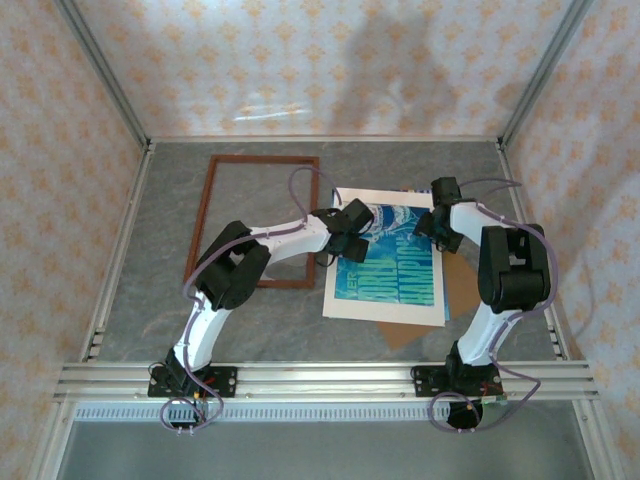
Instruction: Put the photo into the frame
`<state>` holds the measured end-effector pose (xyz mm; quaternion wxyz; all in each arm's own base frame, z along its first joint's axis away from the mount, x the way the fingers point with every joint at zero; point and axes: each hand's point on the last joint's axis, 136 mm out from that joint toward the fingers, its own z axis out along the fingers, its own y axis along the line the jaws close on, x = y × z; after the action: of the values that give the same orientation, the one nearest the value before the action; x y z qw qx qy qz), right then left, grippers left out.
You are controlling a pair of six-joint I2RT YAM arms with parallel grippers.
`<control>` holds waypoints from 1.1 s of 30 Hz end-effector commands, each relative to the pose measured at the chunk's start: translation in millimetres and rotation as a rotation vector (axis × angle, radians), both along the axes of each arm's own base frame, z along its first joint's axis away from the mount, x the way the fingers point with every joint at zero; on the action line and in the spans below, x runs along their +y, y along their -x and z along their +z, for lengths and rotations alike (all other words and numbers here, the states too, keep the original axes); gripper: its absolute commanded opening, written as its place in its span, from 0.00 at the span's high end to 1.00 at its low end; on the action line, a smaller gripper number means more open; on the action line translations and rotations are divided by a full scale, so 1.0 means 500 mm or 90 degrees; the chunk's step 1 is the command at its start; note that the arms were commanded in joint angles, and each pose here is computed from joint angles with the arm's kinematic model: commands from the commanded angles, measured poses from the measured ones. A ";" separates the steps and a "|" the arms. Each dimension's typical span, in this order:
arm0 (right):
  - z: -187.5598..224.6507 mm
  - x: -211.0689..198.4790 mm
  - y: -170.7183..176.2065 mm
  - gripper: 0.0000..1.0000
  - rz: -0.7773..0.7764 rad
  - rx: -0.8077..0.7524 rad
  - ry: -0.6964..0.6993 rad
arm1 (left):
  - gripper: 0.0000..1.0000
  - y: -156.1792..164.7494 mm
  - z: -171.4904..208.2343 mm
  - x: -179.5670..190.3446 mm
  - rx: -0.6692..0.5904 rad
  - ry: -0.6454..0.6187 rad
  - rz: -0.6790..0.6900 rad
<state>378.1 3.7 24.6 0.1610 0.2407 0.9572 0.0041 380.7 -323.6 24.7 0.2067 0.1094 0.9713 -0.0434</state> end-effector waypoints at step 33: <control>0.077 0.096 0.024 0.39 0.103 -0.125 -0.165 | 0.12 0.020 -0.040 -0.014 0.030 0.030 -0.010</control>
<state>358.1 41.0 50.4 0.1915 0.2017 0.9511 0.1342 381.1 -327.1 22.1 0.2083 0.1087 0.9704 -0.0565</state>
